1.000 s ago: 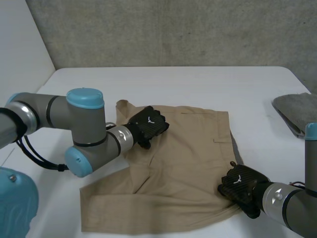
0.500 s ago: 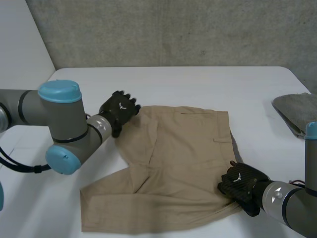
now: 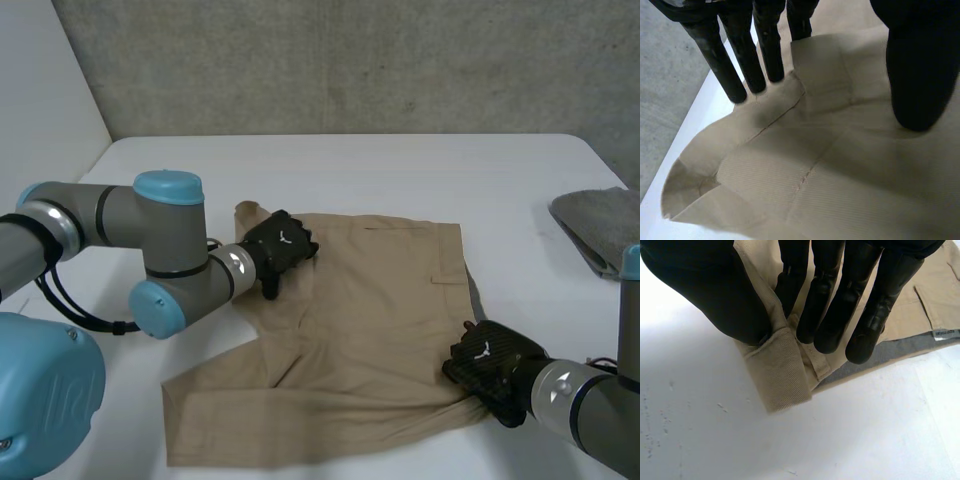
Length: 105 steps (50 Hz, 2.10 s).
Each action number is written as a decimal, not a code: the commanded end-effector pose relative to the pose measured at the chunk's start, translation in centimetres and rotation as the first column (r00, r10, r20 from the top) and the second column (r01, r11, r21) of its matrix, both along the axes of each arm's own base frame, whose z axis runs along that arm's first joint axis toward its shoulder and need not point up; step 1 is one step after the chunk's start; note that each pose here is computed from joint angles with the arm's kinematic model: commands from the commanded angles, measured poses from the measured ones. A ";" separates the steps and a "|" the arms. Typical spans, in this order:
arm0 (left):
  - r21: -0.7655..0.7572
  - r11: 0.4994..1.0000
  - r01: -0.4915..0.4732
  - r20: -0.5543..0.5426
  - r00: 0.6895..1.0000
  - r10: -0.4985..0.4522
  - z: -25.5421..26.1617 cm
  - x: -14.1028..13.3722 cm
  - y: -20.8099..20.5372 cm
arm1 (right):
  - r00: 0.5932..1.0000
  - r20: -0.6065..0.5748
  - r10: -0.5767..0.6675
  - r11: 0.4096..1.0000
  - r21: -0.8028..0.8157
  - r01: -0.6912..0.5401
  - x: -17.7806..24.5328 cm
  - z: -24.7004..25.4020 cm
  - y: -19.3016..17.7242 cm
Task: Fold the laundry.
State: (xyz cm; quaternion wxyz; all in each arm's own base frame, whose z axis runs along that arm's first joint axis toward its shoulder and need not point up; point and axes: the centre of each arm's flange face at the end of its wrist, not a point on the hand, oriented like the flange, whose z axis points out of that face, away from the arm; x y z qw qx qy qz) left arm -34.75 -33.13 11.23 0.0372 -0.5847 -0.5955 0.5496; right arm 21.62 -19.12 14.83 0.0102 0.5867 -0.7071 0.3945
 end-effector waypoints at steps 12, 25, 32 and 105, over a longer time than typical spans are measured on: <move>-0.243 0.964 -0.111 -0.108 0.990 0.087 5.3 0.6 -0.6 | 1.000 0.001 -0.005 1.000 -0.008 0.005 -0.1 0.0 -0.2; -0.158 0.968 -0.197 -0.045 0.980 0.192 3.8 4.7 0.4 | 1.000 0.001 -0.005 1.000 -0.005 0.005 -0.1 -0.1 -0.1; -0.102 0.942 -0.319 -0.027 0.948 0.318 3.3 6.9 0.9 | 1.000 0.002 -0.006 1.000 -0.006 0.006 -0.1 -0.1 -0.2; 0.002 0.821 -0.571 -0.083 0.818 0.570 5.4 12.5 3.2 | 1.000 0.020 -0.022 1.000 0.006 0.022 0.0 -0.1 -0.1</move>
